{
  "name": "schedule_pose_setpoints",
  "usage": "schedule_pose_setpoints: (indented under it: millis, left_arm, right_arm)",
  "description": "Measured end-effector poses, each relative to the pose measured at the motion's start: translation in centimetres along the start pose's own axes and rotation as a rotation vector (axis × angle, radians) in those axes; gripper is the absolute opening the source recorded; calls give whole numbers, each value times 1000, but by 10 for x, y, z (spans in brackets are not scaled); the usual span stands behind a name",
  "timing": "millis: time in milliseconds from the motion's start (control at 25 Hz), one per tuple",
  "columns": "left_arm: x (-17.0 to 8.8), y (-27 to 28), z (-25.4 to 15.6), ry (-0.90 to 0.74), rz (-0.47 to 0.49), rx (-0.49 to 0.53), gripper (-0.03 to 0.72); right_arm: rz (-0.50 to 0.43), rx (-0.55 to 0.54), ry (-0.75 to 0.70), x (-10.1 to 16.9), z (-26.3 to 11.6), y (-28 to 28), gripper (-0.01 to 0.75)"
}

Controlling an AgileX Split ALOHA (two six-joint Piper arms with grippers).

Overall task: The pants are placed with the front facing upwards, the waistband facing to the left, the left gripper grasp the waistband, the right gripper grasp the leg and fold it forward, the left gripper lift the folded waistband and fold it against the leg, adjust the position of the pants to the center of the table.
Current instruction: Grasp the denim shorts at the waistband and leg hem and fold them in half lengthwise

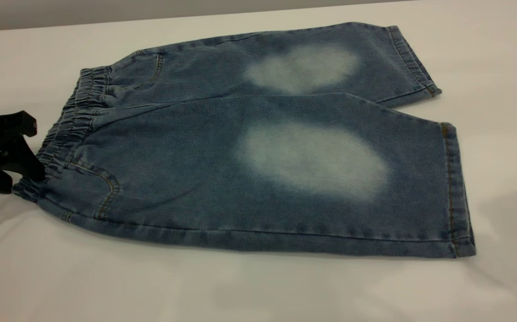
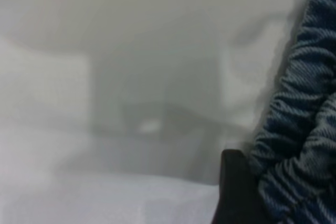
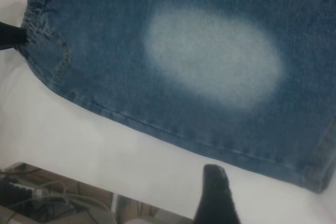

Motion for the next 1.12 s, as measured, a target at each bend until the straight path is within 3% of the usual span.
schedule_pose_setpoints:
  millis: [240,600,1120]
  left_arm:
    - [0,0,0,4,0,-1,327]
    - [0,0,1,28,0,-8,55]
    - [-37,25,18,-12,-189,-21,40]
  right_arm:
    - [1,2,0,0,0,0,437]
    - [4,7,-1,1,-1,0,437]
    - [3,3,-2,0,0,0,437]
Point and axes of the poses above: a point on each arm's last joint axis where the gripper is mounted, y pointing back along that axis away from the gripper, x along the wrist's bending axis when the last joint is at zero, z = x × y, the point moved 6 cm from there along -y, pointing out along that axis toward the gripper, and after that the axes turned 6 degrees about y, right-handed, at the moved point
